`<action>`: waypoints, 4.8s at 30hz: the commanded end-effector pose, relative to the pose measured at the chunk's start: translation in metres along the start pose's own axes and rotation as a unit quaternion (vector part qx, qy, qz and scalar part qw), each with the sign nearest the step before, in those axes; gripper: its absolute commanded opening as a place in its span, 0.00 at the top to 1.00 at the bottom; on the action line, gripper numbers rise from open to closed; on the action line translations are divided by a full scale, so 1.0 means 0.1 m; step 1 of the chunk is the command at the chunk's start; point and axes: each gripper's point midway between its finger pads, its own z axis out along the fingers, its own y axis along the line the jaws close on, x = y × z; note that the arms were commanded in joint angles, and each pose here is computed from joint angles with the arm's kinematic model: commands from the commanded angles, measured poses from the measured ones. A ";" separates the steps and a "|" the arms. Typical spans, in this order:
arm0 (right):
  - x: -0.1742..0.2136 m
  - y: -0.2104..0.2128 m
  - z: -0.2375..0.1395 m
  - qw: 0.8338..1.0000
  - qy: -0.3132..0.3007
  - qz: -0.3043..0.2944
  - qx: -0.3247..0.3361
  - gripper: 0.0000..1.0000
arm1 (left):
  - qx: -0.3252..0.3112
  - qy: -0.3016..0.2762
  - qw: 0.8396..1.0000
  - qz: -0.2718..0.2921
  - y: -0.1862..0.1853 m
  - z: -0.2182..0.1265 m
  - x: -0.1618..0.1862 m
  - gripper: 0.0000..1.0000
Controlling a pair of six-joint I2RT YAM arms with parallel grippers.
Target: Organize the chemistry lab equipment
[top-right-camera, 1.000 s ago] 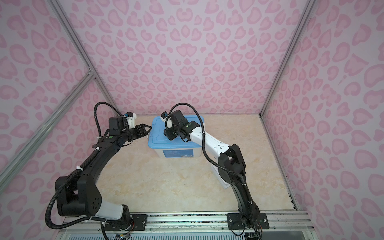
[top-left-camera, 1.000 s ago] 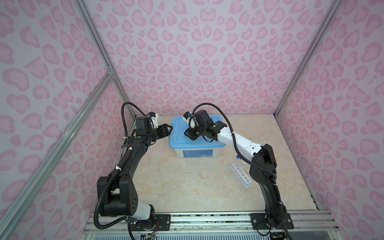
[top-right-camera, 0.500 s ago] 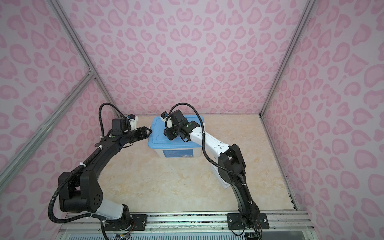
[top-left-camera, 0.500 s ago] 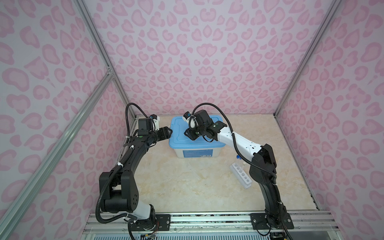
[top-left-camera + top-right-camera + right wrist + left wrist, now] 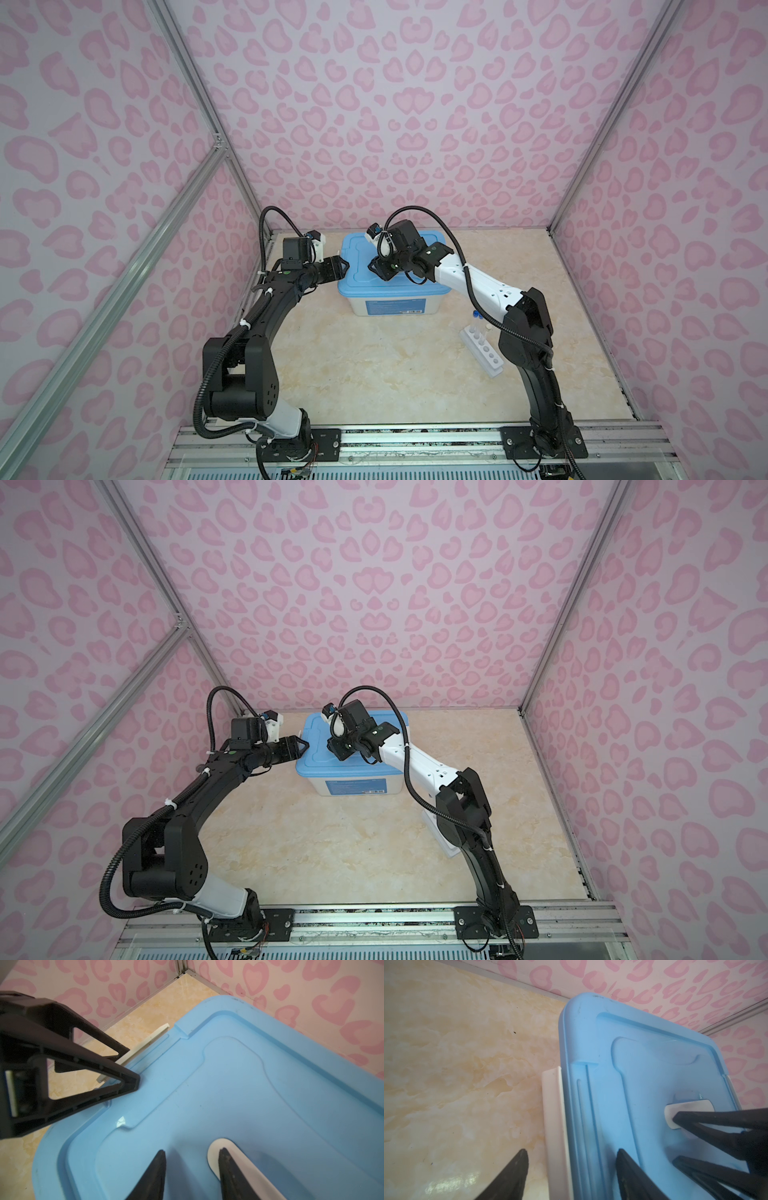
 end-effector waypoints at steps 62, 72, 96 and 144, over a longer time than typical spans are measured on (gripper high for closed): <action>0.52 0.00 0.13 0.996 0.084 0.026 -0.003 0.58 | -0.040 0.014 0.998 0.053 -0.14 0.05 -0.03 0.60; 0.54 -0.01 0.13 0.996 0.083 0.028 -0.005 0.58 | -0.045 0.016 0.997 0.059 -0.16 0.06 -0.02 0.61; 0.54 -0.03 0.11 0.996 0.079 0.033 -0.004 0.58 | -0.064 0.019 0.995 0.079 -0.25 0.09 -0.01 0.63; 2.50 -2.52 -3.49 0.755 -0.276 0.230 0.549 0.02 | -0.332 -0.378 0.864 -0.021 1.08 -1.61 0.09 0.02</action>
